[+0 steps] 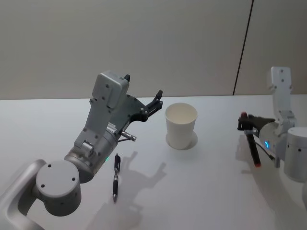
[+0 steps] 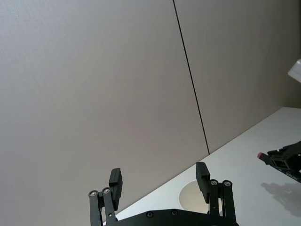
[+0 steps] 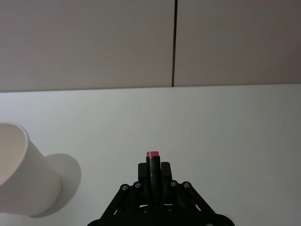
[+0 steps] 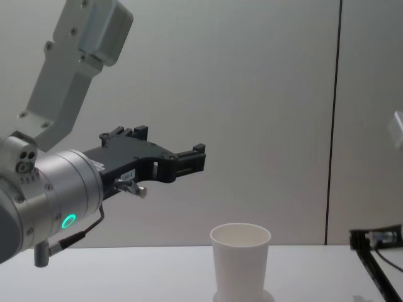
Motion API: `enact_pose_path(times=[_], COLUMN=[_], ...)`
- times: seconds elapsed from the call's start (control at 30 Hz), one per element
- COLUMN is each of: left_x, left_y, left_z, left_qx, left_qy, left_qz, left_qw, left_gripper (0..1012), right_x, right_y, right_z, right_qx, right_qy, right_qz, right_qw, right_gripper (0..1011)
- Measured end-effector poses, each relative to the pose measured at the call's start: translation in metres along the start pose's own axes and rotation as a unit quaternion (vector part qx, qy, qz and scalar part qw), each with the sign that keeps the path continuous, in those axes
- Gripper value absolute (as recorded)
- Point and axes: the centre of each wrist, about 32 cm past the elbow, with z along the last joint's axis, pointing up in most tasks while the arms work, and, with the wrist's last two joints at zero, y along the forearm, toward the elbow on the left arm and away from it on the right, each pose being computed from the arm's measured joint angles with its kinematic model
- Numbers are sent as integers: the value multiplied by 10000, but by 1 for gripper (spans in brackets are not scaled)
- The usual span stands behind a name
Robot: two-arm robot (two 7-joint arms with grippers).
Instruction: Place the pen into the pen holder.
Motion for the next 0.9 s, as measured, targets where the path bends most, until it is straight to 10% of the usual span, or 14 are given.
enact_pose_path(times=[0.4,0.9], left_x=[0,0], left_y=[0,0], left_z=[0,0], left_qx=[0,0], left_qy=[0,0], left_qz=[0,0], left_qw=[10000,10000], left_gripper=[1003,1003], right_x=[-63,-250], right_y=[-94,-100], right_z=[32,52], right_qx=[892,2120], right_qy=[-76,-202], right_qz=[293,686], right_qw=[9956,9747], right_gripper=[157,157])
